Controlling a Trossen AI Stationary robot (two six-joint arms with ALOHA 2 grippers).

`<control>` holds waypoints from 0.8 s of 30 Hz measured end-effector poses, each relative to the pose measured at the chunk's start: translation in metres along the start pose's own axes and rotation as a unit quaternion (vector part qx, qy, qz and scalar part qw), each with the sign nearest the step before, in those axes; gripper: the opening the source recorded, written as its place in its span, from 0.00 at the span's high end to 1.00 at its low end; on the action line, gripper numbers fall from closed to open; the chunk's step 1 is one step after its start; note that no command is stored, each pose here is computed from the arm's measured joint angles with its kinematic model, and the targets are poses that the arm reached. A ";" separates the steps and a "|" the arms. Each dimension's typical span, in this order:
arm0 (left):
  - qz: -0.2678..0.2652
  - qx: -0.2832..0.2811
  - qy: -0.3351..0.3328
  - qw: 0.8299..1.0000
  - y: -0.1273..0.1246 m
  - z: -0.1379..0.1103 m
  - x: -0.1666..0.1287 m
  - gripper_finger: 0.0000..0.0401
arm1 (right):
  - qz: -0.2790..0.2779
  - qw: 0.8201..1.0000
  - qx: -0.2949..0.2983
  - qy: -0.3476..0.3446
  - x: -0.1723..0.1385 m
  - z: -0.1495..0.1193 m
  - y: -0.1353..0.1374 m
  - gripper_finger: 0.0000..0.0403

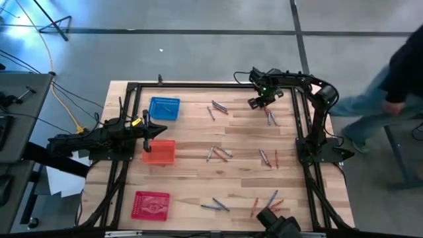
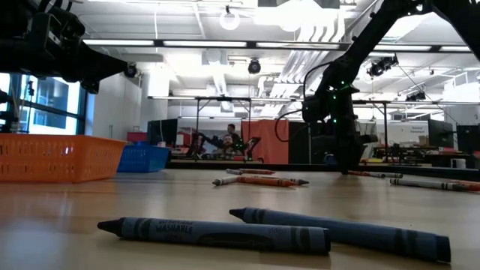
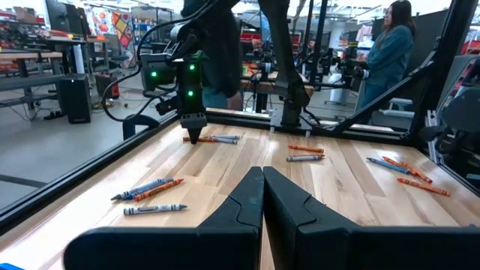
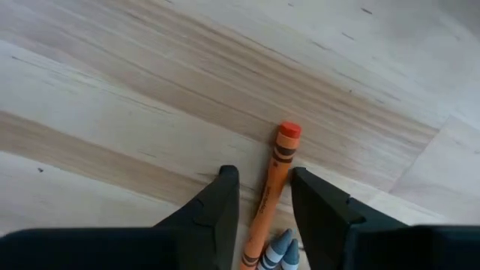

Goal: Sort crayons
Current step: Put the orange crayon into the orange bin

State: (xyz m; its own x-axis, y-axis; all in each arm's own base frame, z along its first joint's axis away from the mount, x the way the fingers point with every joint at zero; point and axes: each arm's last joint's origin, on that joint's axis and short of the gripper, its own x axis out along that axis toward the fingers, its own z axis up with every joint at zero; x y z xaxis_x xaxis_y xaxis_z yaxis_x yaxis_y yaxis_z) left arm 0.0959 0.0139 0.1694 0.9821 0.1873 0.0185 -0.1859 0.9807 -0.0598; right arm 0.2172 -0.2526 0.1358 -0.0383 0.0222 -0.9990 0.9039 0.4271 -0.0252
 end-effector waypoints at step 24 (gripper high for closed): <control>0.000 0.000 0.000 1.000 0.000 0.000 0.000 1.00 | 0.002 1.000 0.003 -0.031 -0.024 0.013 0.004 0.99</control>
State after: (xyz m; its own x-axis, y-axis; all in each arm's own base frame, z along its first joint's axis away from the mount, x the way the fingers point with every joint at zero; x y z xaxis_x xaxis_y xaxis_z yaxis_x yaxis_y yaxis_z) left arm 0.0959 0.0139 0.1694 0.9822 0.1869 0.0187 -0.1855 0.9808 -0.0597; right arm 0.2277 -0.2632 0.1591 -0.0084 -0.0320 -0.9995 0.9064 0.4218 -0.0211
